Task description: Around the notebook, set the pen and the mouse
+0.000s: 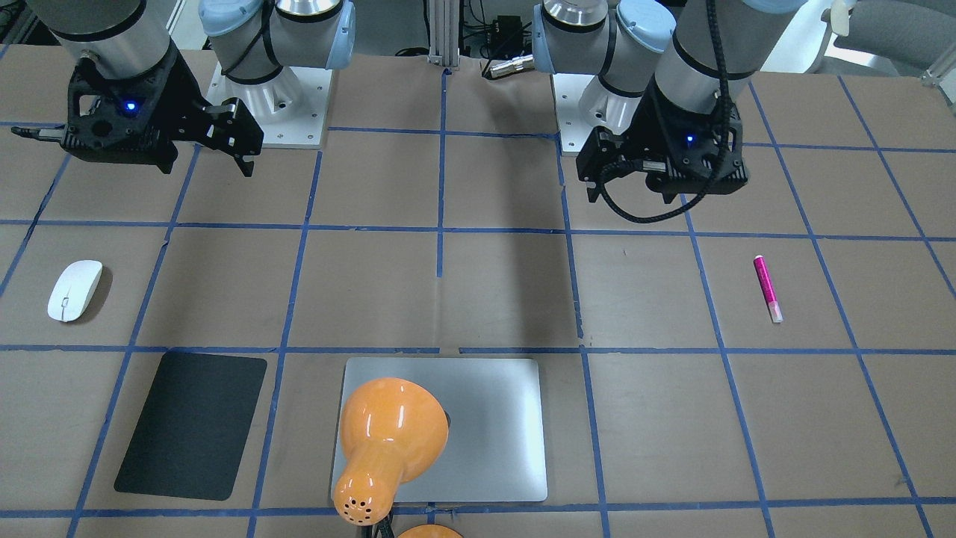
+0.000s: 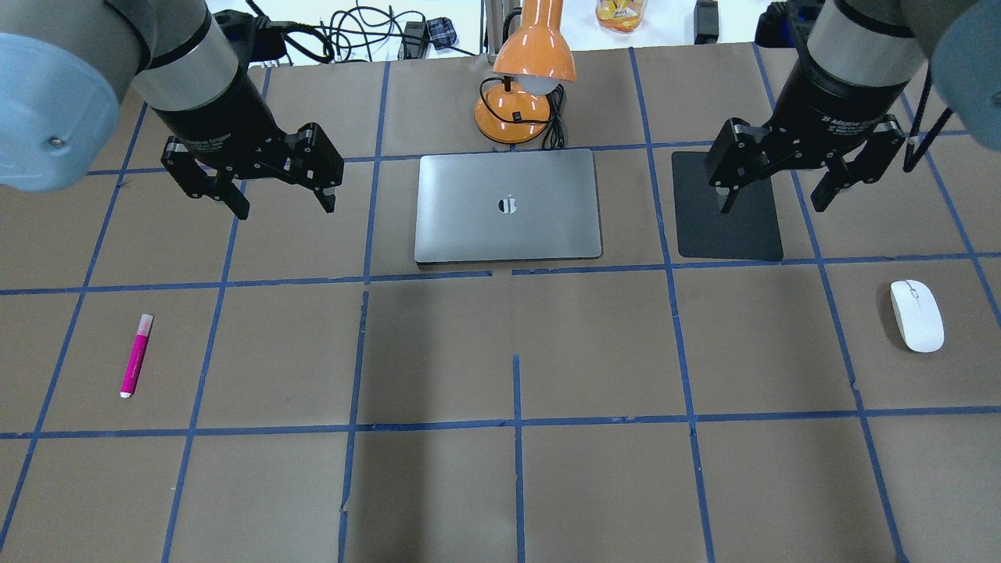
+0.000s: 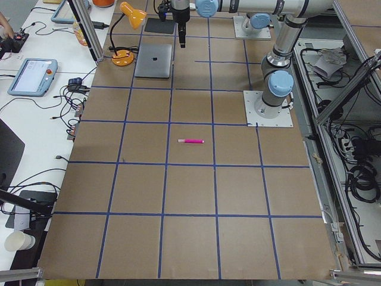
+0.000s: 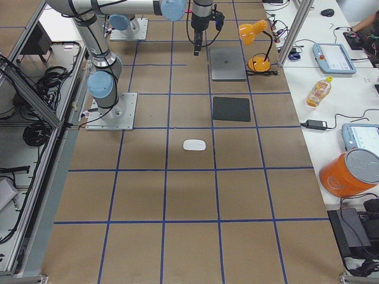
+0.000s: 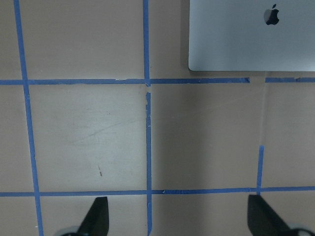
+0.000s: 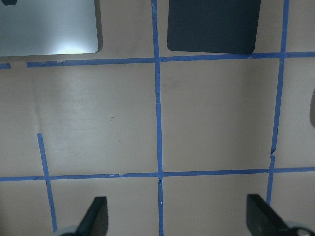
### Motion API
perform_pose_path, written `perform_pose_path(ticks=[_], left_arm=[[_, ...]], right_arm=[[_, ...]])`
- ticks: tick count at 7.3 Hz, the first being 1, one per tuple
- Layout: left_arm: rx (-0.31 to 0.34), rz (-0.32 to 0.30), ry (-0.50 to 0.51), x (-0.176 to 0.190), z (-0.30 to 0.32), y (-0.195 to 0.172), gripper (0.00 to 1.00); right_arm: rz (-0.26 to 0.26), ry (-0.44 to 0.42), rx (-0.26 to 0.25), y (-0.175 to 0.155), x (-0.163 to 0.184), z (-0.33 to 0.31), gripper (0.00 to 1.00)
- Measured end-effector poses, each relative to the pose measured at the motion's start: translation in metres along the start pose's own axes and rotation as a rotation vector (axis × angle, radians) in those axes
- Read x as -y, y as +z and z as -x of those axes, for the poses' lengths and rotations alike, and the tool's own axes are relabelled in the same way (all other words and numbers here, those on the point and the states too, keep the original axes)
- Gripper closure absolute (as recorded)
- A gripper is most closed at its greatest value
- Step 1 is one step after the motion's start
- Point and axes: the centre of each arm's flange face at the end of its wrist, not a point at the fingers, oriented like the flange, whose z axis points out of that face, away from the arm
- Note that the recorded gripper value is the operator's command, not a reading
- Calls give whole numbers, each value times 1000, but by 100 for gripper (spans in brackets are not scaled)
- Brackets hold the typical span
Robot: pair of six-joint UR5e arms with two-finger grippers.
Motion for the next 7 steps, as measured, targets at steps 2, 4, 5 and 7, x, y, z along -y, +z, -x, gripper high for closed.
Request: perform_pose_path(ticks=[2, 4, 5, 7], left_arm=[[2, 15, -25, 25, 63, 53, 0], [56, -5, 67, 28, 136, 132, 0], [87, -22, 127, 22, 175, 165, 0], [85, -58, 199, 1, 272, 215, 0]], right_arm=[[-19, 19, -11, -1, 8, -15, 0], [-20, 124, -48, 4, 23, -94, 0], [-23, 120, -56, 13, 36, -139, 0], [-20, 77, -50, 47, 62, -220, 0]])
